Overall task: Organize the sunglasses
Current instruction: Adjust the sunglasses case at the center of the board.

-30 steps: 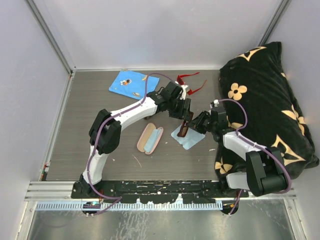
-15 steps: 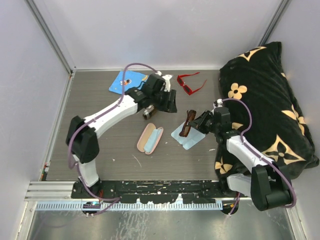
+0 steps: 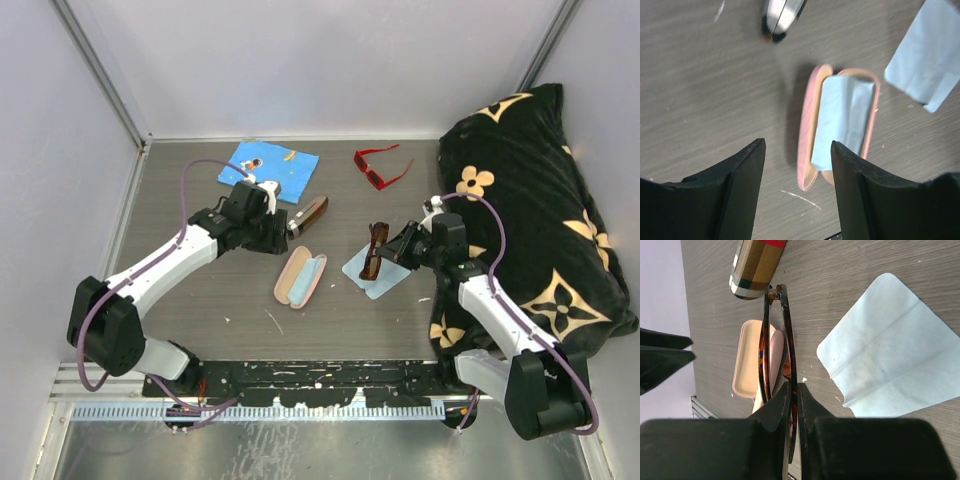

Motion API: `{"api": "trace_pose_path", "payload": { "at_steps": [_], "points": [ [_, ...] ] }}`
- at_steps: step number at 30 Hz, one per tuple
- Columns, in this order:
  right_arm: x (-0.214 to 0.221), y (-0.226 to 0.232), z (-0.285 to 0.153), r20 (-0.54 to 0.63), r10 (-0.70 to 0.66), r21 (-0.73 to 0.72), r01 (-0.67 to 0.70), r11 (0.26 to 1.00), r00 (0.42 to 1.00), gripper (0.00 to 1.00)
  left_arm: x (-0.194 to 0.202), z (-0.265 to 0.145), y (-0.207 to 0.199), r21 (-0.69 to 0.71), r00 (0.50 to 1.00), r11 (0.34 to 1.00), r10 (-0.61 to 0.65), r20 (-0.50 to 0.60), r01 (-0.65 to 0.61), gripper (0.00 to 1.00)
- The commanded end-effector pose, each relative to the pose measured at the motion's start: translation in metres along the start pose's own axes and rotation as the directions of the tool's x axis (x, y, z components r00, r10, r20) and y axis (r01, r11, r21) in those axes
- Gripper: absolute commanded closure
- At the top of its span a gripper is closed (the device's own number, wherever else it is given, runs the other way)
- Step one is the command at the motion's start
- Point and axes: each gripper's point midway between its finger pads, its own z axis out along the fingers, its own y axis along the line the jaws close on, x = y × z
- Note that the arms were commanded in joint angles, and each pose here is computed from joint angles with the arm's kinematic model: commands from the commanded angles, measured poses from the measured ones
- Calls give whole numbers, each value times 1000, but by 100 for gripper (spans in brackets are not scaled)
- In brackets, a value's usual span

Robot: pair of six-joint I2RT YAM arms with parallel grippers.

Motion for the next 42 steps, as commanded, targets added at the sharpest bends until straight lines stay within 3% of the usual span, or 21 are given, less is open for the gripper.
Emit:
{"api": "trace_pose_path", "payload": {
  "at_steps": [1, 21, 30, 42],
  "points": [
    [-10, 30, -13, 4, -98, -89, 98, 991, 995, 100, 14, 8, -5, 91, 999, 995, -45, 5, 45, 43],
    [3, 29, -21, -18, -98, -85, 96, 992, 995, 100, 60, 54, -15, 201, 987, 972, -102, -120, 125, 47],
    [5, 26, -20, -20, -96, -80, 94, 992, 995, 100, 57, 56, -20, 221, 987, 968, -90, -130, 118, 69],
    [6, 23, -19, -18, -98, -72, 97, 993, 995, 99, 51, 36, -16, 191, 992, 977, -71, -105, 91, 80]
  ]
}}
